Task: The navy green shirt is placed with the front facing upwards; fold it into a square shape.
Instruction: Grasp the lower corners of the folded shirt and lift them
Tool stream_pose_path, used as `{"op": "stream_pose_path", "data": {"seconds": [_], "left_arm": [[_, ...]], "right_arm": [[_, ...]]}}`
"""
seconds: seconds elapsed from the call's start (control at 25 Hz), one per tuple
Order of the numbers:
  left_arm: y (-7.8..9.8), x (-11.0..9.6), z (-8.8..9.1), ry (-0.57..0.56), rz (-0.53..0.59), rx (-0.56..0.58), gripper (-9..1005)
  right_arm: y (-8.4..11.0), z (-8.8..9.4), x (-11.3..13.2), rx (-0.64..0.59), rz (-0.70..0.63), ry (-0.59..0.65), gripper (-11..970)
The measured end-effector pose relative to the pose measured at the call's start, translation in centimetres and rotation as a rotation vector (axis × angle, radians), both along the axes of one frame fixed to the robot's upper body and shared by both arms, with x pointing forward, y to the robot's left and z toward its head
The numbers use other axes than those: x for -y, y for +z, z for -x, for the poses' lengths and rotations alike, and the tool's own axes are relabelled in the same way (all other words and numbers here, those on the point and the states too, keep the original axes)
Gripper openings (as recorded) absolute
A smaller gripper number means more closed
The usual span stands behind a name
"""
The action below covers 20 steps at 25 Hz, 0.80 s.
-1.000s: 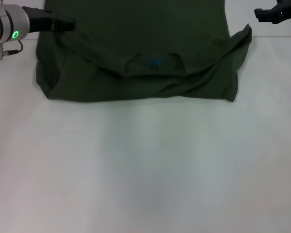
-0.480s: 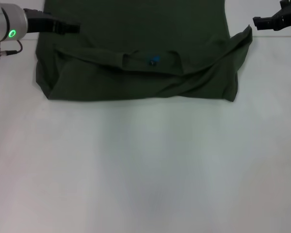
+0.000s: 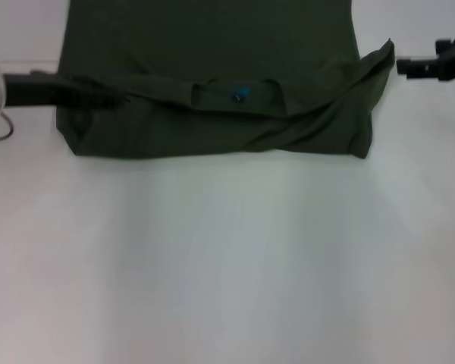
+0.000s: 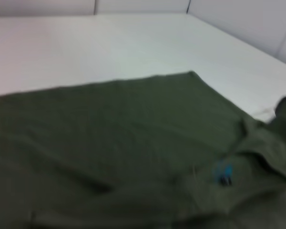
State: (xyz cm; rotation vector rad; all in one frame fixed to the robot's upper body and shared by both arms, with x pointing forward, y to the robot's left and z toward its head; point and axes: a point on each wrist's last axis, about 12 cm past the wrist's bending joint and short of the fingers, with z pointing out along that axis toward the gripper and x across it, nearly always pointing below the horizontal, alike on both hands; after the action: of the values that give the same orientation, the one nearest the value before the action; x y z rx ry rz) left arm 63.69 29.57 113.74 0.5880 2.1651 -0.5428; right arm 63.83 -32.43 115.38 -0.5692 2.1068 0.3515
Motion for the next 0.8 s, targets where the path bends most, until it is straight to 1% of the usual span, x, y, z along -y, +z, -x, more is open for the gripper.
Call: {"op": "stream_pose_path", "data": {"seconds": [0.12,0.2,0.44,0.6,0.8], "left_arm": [[-1.1,-0.6,1.3,-0.014,-0.014,-0.019,910],[-1.8,-0.8,1.9,-0.018,-0.031,-0.021,910],[-3.4,-1.4,2.5,0.025,-0.094,-0.006,909],[-4.8,-0.8,2.5,0.036,-0.165,0.02,909],[-6.4,0.7,2.2,0.025,-0.263,0.027,910]], "right_arm": [[-0.3,1.8,-0.4,-0.015,-0.028,0.044,912],[-0.8,3.0,-1.1,-0.02,-0.044,0.098,911],[-2.0,5.9,-2.6,-0.014,-0.124,0.264,907],[-2.4,7.1,-2.6,0.008,-0.172,0.308,904],[-2.9,7.6,-2.3,0.009,-0.181,0.311,901]]}}
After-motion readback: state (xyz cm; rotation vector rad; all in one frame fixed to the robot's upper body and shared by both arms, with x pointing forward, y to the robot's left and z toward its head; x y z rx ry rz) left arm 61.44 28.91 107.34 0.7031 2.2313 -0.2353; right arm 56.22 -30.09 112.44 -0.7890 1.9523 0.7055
